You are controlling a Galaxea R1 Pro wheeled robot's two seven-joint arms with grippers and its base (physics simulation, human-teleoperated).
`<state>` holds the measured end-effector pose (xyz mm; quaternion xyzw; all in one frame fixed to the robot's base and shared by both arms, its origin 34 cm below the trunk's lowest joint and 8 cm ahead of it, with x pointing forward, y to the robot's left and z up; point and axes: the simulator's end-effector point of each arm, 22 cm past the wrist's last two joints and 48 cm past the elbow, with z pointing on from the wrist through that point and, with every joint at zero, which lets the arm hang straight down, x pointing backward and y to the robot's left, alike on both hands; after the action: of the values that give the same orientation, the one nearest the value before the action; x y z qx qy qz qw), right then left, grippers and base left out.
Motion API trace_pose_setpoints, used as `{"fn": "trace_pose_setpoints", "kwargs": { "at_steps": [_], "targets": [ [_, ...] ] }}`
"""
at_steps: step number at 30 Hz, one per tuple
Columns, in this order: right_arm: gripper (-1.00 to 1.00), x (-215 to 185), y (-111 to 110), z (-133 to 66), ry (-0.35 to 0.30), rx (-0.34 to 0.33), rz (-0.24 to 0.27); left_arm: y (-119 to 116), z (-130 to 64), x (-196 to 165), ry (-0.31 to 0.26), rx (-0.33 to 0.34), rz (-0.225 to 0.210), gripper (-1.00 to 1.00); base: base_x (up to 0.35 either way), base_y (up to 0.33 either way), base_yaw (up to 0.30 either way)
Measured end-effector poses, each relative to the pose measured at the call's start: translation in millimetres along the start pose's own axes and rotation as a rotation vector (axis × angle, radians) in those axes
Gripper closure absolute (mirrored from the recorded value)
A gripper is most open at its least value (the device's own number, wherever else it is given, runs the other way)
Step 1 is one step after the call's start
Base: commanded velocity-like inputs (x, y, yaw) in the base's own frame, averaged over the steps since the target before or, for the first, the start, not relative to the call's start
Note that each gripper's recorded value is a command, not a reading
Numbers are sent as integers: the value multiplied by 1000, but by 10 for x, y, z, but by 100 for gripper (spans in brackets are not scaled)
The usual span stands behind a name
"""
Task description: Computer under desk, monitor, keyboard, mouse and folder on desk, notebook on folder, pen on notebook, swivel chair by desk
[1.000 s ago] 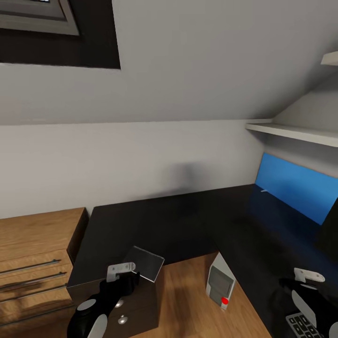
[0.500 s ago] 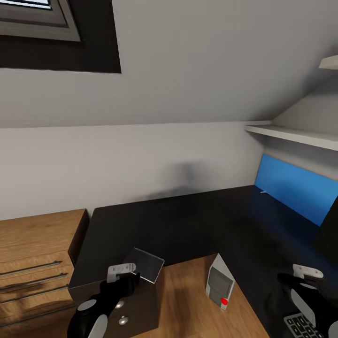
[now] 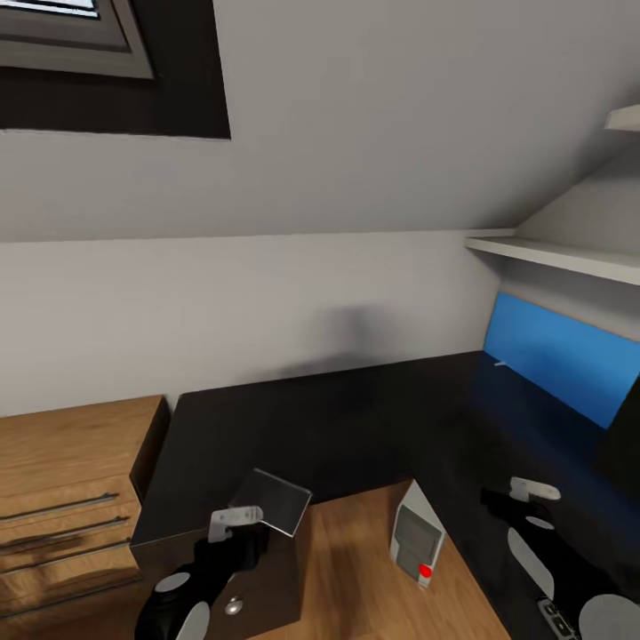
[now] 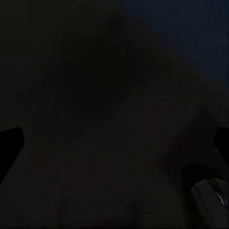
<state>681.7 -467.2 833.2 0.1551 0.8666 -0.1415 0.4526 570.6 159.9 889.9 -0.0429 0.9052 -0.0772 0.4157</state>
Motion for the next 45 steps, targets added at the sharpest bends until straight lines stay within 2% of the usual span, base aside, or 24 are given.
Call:
{"fn": "trace_pose_setpoints", "kwargs": {
  "at_steps": [2,7,8,11,12,18,25,35,37,41,44,45],
  "targets": [
    [-100,13,117,-18,1,-14,6,1,5,14,3,0,1,-100,0,0,171],
    [-100,92,568,-107,7,-50,16,4,11,30,6,-2,1,-100,0,0,233],
    [-100,113,716,-148,6,-53,8,5,12,31,6,-2,1,-100,0,0,260],
    [-100,149,921,-215,1,-50,-13,6,13,31,6,-2,2,-100,0,0,267],
    [-100,162,1048,-260,-8,-49,-28,7,13,31,6,-2,2,-100,0,0,272],
    [-100,136,1451,-409,-68,-69,-54,8,13,29,5,-3,2,-100,0,0,275],
    [-100,353,1636,-484,-68,-79,-64,11,14,28,4,-4,2,-100,0,0,277],
    [-100,600,1712,-563,-117,-79,-26,23,18,21,2,-8,2,-100,-180,0,278],
    [-100,694,1701,-610,-151,-76,-4,37,23,27,3,-12,2,-100,-320,0,278],
    [-100,716,1676,-638,-182,-74,12,93,87,199,42,-27,7,-100,-328,0,278],
    [-100,818,1746,-694,-177,-81,18,274,249,729,150,-71,16,-100,-329,0,279],
    [-100,833,1770,-707,-175,-84,20,321,280,842,167,-82,17,-100,-295,0,279]
  ]
}}
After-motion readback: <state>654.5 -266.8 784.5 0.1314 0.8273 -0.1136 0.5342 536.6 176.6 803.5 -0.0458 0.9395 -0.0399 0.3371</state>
